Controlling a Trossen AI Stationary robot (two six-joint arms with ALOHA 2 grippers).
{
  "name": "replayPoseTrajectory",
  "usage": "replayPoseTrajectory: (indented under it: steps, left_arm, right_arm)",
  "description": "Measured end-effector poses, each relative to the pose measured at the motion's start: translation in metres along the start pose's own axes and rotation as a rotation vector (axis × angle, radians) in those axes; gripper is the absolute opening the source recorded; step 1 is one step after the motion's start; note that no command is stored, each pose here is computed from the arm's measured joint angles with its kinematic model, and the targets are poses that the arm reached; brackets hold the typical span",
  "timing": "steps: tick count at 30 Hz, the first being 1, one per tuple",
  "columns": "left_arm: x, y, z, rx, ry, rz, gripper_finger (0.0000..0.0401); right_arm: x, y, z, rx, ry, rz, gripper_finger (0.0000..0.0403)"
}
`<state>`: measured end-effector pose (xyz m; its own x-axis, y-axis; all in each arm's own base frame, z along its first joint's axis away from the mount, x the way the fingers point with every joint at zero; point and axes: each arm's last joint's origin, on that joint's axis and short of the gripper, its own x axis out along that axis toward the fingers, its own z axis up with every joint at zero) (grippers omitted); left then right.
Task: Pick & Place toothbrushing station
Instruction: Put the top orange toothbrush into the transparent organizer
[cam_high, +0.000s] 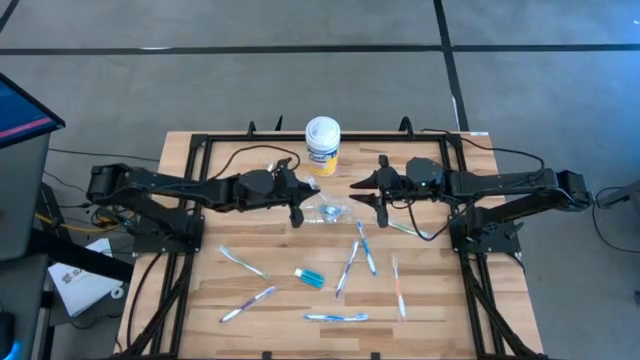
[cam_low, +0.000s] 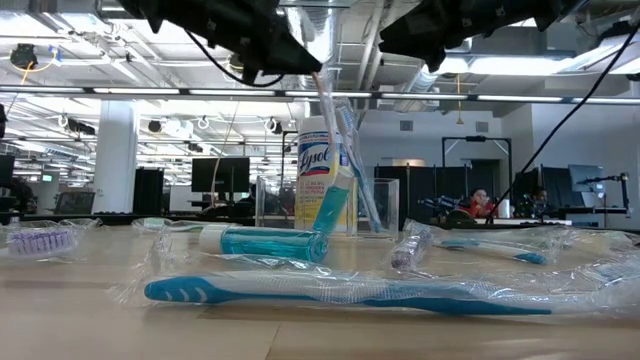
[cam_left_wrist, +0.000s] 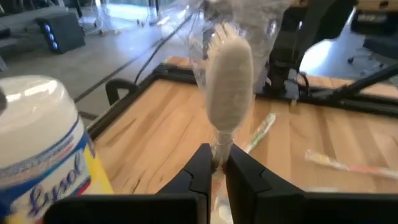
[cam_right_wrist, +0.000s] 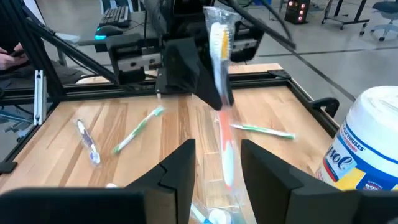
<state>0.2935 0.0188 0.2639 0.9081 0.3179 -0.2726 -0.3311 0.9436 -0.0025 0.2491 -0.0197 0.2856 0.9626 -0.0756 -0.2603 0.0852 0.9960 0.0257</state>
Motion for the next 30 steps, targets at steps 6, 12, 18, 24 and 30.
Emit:
replayPoseTrajectory:
  steps: [6, 12, 18, 24, 30]
  left_arm:
    - [-0.012, 0.004, 0.0, -0.004, 0.069, 0.007, 0.0014]
    - [-0.016, 0.005, -0.009, -0.003, 0.164, 0.018, 0.0014]
    - [-0.017, 0.006, -0.013, -0.011, 0.203, 0.025, 0.0014]
    - [-0.016, 0.006, -0.014, -0.017, 0.199, 0.025, 0.0014]
    - [-0.016, 0.008, -0.041, -0.047, 0.207, 0.029, 0.0014]
  right_arm:
    - [0.0, 0.0, -0.001, 0.011, 0.011, 0.0, 0.0118]
    - [0.0, 0.0, -0.001, 0.011, 0.014, 0.0, 0.0118]
    - [0.0, 0.0, -0.002, 0.011, 0.018, 0.0, 0.0118]
    - [0.0, 0.0, -0.002, 0.011, 0.018, 0.0, 0.0118]
    - [0.0, 0.0, -0.002, 0.01, 0.018, 0.0, 0.0118]
